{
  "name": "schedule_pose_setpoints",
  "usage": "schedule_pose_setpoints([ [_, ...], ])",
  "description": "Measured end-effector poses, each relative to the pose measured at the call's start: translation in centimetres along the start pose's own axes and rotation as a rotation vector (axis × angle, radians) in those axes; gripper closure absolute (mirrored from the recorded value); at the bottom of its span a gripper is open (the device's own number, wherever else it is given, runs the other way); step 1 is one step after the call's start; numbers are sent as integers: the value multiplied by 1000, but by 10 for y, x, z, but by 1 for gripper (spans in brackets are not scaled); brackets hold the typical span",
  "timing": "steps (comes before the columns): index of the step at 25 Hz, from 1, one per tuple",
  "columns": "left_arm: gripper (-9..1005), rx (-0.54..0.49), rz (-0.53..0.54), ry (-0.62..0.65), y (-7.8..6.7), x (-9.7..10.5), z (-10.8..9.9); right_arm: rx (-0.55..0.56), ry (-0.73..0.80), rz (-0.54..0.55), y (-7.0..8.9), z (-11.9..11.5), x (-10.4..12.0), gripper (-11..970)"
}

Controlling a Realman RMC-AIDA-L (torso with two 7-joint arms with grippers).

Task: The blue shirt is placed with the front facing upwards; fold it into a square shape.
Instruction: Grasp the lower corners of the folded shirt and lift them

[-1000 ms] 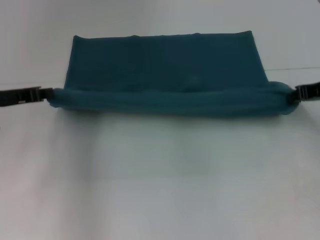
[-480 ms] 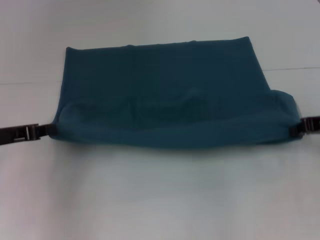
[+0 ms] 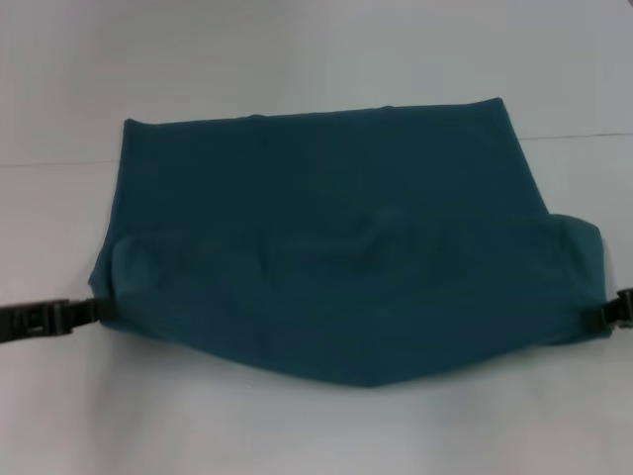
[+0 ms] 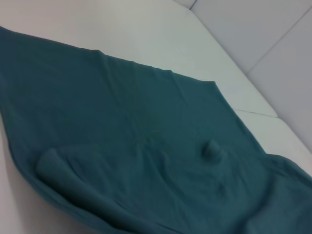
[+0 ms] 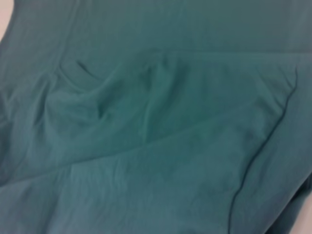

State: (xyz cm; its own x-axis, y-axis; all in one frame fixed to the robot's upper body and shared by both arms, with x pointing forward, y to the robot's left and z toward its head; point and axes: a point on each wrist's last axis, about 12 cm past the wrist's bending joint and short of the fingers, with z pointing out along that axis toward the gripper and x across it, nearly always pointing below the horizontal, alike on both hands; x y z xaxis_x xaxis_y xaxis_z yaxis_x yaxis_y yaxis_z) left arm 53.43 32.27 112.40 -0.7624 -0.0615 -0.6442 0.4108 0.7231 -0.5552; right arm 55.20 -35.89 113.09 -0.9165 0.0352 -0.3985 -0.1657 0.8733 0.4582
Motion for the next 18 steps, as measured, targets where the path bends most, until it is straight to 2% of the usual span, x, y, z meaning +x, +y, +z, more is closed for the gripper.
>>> schedule_pose_setpoints([
  [10, 977, 21, -68, 9, -1, 28, -28, -54, 65, 50, -6, -6, 25, 903],
  [18, 977, 39, -110, 35, -1, 46, -36, -82, 98, 87, -10, -8, 42, 903],
])
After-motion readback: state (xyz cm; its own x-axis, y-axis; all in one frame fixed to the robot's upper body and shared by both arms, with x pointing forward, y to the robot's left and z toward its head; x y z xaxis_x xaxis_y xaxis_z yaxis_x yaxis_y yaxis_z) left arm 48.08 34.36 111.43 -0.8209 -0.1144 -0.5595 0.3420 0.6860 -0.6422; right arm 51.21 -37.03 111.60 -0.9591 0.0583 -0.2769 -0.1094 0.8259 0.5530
